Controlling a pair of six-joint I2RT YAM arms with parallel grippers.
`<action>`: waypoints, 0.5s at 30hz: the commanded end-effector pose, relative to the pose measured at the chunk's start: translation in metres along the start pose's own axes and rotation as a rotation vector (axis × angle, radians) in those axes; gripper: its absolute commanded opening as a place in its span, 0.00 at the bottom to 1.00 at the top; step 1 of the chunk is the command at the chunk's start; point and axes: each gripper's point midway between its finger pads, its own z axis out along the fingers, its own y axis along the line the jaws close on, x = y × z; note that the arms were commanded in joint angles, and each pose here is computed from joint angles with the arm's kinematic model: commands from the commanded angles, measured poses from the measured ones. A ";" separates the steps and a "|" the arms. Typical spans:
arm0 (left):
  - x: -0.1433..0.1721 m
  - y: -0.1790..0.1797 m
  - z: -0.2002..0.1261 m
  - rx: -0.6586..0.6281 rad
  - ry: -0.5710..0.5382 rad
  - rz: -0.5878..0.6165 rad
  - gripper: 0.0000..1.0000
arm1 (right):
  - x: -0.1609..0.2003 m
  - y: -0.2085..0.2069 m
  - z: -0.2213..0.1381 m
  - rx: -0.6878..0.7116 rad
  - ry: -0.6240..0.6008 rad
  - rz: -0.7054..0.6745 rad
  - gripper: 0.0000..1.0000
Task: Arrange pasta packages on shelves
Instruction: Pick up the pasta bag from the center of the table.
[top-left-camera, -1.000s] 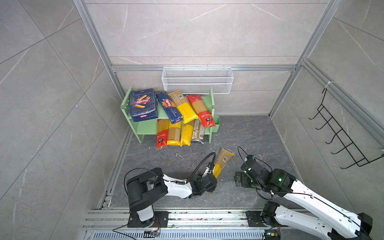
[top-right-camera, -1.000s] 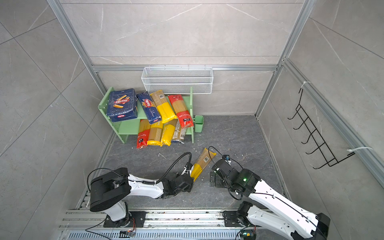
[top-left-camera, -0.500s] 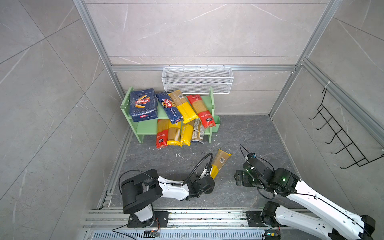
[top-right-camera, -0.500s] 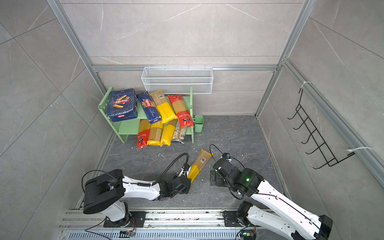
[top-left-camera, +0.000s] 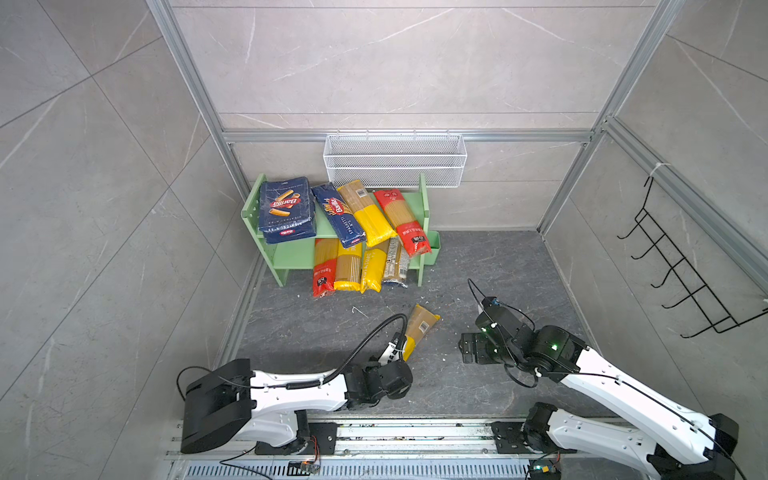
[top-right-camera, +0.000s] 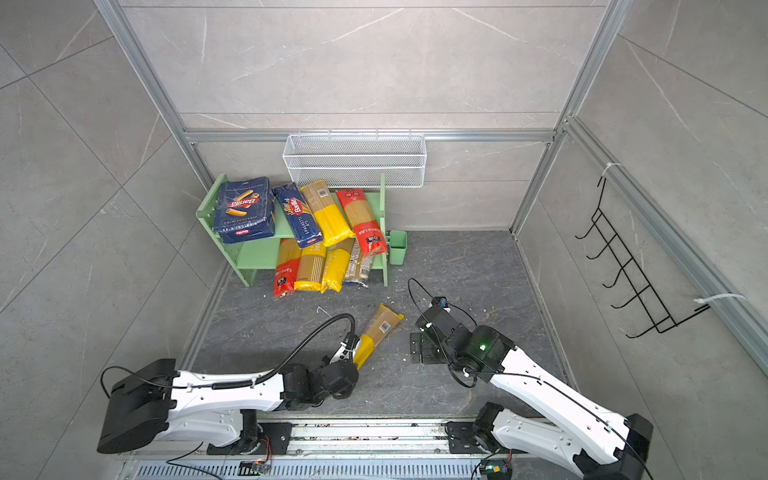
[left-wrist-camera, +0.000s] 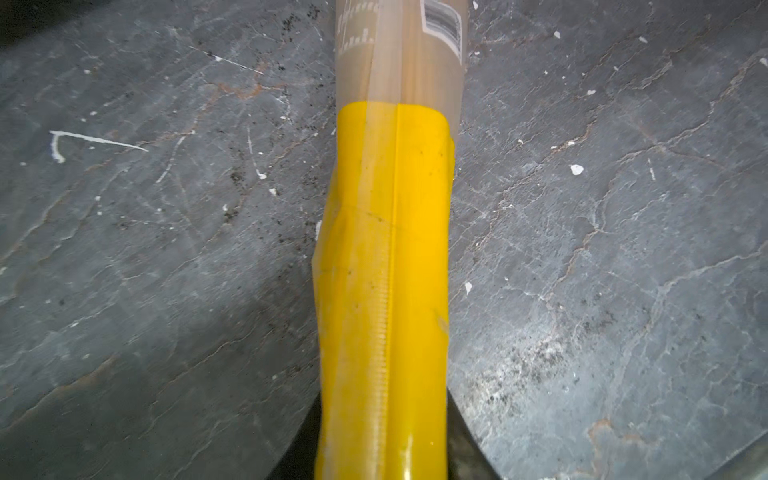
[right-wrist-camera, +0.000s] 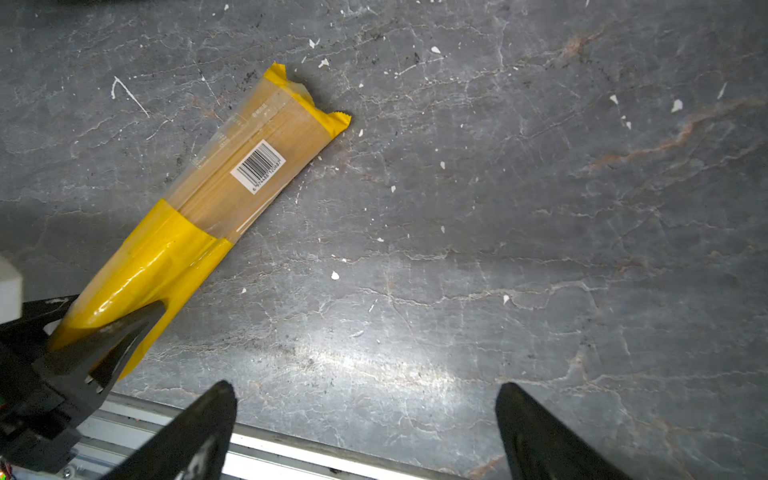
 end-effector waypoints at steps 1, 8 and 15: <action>-0.049 0.006 -0.033 -0.029 -0.201 -0.056 0.00 | -0.018 0.015 -0.005 -0.045 -0.034 -0.029 1.00; -0.059 0.015 -0.067 -0.027 -0.265 -0.060 0.00 | -0.034 0.029 -0.008 -0.071 -0.049 -0.055 1.00; -0.069 0.032 -0.104 -0.050 -0.338 -0.073 0.00 | -0.050 0.040 -0.020 -0.105 -0.076 -0.073 1.00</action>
